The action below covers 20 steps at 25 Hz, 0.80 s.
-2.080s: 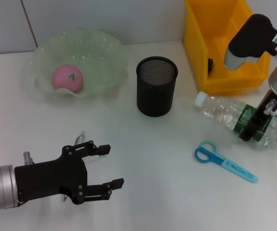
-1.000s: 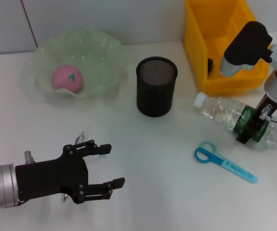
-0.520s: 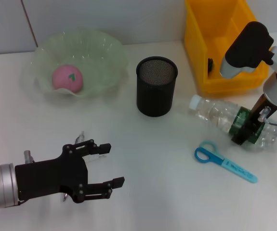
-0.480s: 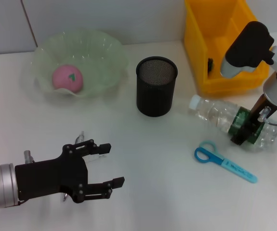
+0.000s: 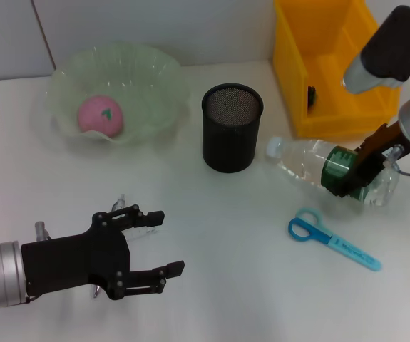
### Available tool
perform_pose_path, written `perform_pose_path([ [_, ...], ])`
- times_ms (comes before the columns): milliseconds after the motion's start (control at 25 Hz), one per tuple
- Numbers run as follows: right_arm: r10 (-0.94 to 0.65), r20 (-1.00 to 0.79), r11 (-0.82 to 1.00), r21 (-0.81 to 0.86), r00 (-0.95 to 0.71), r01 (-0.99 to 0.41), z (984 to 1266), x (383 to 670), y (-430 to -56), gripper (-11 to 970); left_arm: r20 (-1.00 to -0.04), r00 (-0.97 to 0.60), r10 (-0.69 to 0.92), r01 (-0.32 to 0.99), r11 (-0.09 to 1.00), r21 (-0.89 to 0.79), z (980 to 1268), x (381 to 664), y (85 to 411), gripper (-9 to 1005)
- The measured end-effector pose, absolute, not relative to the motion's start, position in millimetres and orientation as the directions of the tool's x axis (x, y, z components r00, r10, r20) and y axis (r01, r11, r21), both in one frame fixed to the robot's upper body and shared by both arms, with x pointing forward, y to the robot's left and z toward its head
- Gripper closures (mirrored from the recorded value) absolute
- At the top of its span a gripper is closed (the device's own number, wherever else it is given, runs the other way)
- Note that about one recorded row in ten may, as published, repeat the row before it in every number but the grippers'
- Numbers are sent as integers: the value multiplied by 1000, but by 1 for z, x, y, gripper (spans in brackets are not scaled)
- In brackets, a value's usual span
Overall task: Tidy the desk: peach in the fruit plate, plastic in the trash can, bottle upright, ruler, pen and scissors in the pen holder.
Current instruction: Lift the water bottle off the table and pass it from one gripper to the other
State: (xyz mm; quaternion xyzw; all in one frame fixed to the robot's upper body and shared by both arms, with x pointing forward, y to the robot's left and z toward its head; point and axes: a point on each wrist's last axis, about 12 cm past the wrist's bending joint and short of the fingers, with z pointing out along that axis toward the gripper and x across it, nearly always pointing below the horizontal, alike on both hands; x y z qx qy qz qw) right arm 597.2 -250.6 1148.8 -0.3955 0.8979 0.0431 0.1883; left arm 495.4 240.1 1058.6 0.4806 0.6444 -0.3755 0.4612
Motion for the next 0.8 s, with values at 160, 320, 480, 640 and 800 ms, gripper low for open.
perform_pose_path([
  [160, -680, -384, 694, -62, -625, -717, 1148, 597, -255, 176, -955, -112, 273, 966, 255, -41, 1059, 495, 240, 170],
  [320, -674, -389, 698, -59, -628, -713, 1148, 597, -257, 185, -955, -114, 273, 966, 254, -43, 1059, 496, 239, 170],
  [480, -675, -379, 698, -51, -632, -715, 1147, 595, -258, 185, -955, -116, 272, 966, 254, -45, 1059, 496, 239, 170],
  [640, -671, -364, 704, -39, -645, -710, 1144, 594, -260, 184, -955, -116, 272, 966, 253, -45, 1059, 496, 239, 170],
  [800, -666, -364, 709, -36, -651, -704, 1143, 593, -262, 184, -955, -115, 273, 967, 251, -45, 1059, 496, 239, 170],
])
